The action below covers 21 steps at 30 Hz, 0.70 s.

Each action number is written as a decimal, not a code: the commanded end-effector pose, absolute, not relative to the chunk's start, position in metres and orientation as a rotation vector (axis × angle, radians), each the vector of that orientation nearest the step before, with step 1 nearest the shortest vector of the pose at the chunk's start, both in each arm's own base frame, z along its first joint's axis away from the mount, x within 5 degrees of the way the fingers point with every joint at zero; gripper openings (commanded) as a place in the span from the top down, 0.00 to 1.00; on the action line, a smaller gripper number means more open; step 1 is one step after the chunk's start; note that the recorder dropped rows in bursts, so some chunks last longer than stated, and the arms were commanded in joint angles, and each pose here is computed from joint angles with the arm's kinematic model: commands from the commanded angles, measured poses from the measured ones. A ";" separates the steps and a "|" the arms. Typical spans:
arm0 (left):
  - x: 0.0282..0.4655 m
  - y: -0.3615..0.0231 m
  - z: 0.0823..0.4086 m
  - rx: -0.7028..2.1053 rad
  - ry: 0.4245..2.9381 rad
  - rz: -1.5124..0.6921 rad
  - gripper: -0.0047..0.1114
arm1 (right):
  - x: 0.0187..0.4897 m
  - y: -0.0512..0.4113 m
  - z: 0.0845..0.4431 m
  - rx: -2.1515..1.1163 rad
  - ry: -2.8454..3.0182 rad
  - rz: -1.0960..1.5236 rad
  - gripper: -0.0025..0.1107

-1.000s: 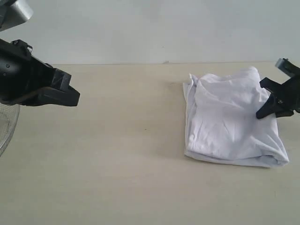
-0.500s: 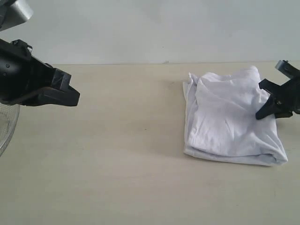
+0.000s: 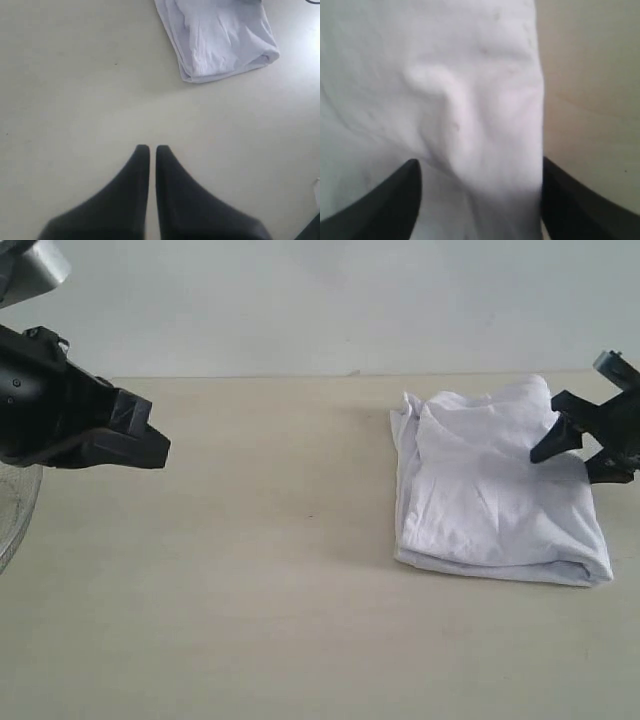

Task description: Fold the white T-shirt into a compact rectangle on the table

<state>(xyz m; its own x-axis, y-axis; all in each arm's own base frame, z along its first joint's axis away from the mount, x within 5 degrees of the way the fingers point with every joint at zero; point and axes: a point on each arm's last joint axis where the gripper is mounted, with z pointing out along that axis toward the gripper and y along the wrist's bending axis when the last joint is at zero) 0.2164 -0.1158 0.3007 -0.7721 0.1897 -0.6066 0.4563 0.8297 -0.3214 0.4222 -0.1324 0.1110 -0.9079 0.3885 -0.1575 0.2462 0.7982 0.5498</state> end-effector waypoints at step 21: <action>0.206 -0.117 0.280 0.447 2.439 -0.706 0.92 | 0.395 -0.145 0.136 0.529 2.790 0.567 0.39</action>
<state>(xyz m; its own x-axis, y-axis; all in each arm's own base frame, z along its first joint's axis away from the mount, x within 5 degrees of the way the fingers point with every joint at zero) 0.2085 -0.1154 0.2752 -0.8058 0.1659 -0.5685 0.4292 0.8251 -0.3675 0.3992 -0.1441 0.1337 -0.9175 0.3704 -0.1448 0.2799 0.8600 0.4267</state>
